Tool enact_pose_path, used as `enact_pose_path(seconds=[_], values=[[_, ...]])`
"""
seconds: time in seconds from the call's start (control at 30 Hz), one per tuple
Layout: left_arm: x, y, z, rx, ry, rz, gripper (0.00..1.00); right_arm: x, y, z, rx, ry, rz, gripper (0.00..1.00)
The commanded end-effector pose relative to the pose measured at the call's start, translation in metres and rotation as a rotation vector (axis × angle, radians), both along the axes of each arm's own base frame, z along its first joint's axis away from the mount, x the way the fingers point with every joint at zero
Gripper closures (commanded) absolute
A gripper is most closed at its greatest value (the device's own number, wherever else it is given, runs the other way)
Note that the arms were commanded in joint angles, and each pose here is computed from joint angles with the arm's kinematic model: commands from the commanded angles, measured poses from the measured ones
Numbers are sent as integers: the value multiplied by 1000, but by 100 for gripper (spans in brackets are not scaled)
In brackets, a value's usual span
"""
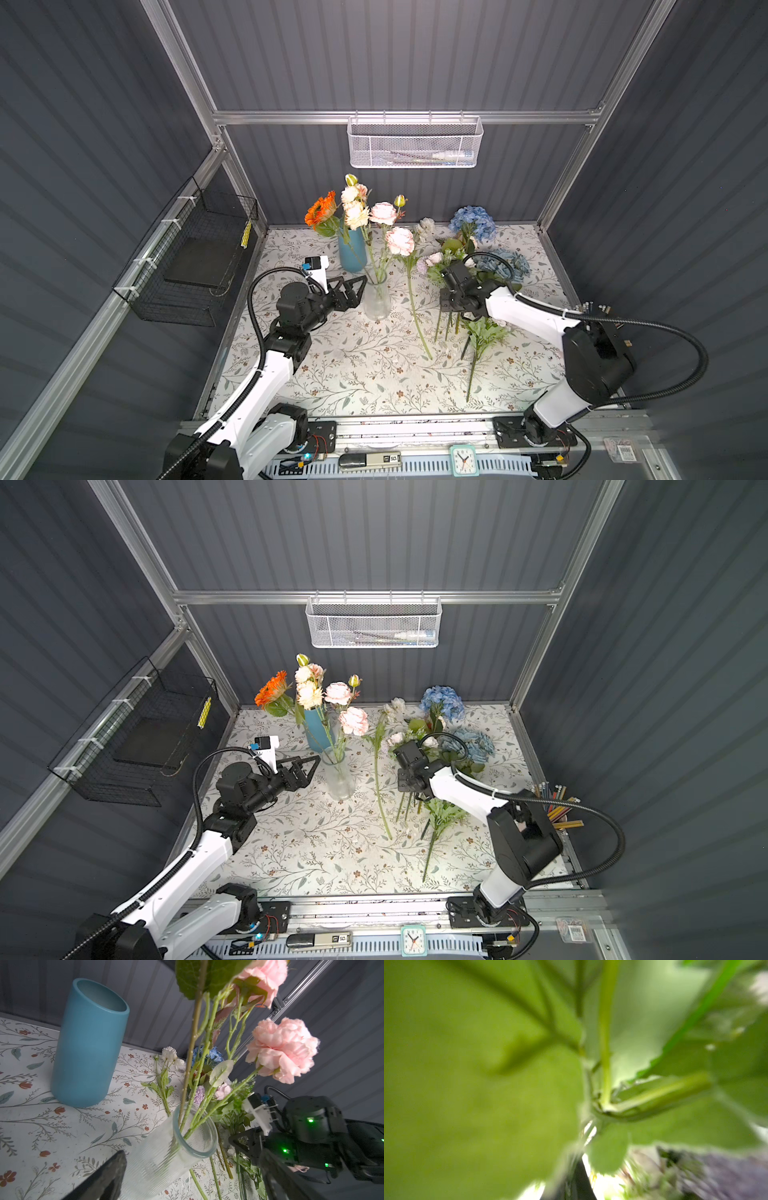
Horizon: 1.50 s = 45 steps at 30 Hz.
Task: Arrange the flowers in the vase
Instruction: 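Lift the white hydrangea bunch upward out of the pile with right gripper, then carry the white hydrangea bunch over the glass vase with right gripper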
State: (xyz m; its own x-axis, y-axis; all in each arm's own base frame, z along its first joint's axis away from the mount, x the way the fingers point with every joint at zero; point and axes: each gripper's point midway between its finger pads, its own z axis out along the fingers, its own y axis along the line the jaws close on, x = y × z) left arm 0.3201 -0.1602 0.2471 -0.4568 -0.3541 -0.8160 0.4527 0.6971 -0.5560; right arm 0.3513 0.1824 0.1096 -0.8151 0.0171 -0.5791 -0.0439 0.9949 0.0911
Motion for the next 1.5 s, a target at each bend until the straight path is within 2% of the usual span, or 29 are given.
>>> enact_pose_path(seconds=[0.0,0.17,0.4,0.63,0.87,1.03,1.17,1.33,1.47], values=[[5,0,1,-32,-8,20,0,8,2,41,82,-133,8,100],[7,0,4,-45,-20,24,0,11,7,107,189,-332,44,100],[5,7,3,-28,-27,58,0,6,1,193,262,-596,84,100],[5,10,-6,-18,-8,72,0,-25,22,279,334,-917,319,100],[7,12,-17,-32,12,93,0,-68,78,343,341,-1196,595,100],[7,14,-22,-26,17,104,0,-83,128,355,432,-1228,760,100],[4,18,-24,-6,16,119,0,-87,162,347,474,-1278,857,100],[1,24,-27,22,18,137,0,-73,187,336,531,-1310,851,100],[0,26,-28,23,21,137,0,-65,200,330,518,-1383,857,100]])
